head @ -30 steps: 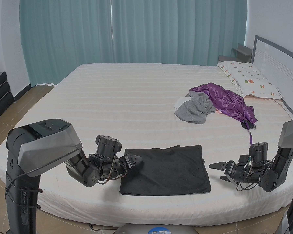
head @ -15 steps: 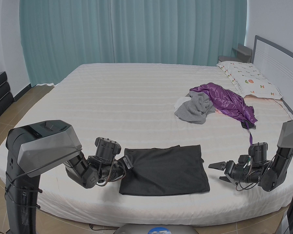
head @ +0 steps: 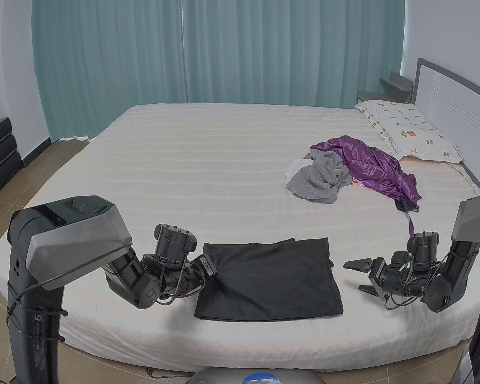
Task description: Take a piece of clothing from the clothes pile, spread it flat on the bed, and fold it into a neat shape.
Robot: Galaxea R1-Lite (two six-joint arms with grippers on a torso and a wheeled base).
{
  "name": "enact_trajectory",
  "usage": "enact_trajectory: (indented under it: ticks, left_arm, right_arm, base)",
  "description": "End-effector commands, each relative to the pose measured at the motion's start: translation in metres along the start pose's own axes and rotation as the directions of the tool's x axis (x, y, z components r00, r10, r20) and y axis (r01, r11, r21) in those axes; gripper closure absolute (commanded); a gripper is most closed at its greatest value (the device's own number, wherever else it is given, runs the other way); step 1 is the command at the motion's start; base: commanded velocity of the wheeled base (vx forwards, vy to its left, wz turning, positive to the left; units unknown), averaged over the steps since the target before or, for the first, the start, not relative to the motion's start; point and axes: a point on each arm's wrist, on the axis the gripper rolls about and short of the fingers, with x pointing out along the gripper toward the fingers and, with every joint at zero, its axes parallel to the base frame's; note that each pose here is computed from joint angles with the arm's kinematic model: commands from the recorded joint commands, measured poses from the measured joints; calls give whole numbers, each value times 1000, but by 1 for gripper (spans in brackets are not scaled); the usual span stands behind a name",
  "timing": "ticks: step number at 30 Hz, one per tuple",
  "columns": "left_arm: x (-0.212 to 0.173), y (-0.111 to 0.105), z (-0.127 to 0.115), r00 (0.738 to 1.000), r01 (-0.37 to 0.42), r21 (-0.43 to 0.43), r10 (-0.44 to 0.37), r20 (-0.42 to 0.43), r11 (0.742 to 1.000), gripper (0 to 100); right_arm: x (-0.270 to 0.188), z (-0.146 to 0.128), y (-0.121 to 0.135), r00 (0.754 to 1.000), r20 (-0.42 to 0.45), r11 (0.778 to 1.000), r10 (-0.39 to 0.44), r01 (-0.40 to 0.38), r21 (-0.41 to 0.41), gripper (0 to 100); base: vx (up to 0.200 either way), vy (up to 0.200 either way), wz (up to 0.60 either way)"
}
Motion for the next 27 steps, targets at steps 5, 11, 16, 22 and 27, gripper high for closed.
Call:
enact_trajectory:
  ticks: [5,11,16,22,27]
  left_arm:
    - [-3,1,4,1000,0,-9,1,8,1000,100]
    - [-6,3,7,1000,-8,-41,9,14,999,100]
    - [-12,6,7,1000,-18,-46,18,14,999,100]
    - [-16,10,14,999,-22,-59,24,29,998,100]
    - [-18,15,15,999,-35,-67,37,28,997,100]
  right_arm:
    - [4,-4,-5,1000,1,1000,1,-1,-2,0]
    - [4,-4,-5,1000,-1,1000,2,-2,-3,0]
    - [4,-4,-5,1000,-2,1000,1,-1,-2,0]
    - [3,-5,-5,1000,-3,1000,0,0,-2,0]
    - [3,-5,-5,1000,-2,1000,1,-1,-2,0]
  base:
    - [0,80,0]
    - [0,200,0]
    - [0,200,0]
    - [0,200,0]
    - [0,200,0]
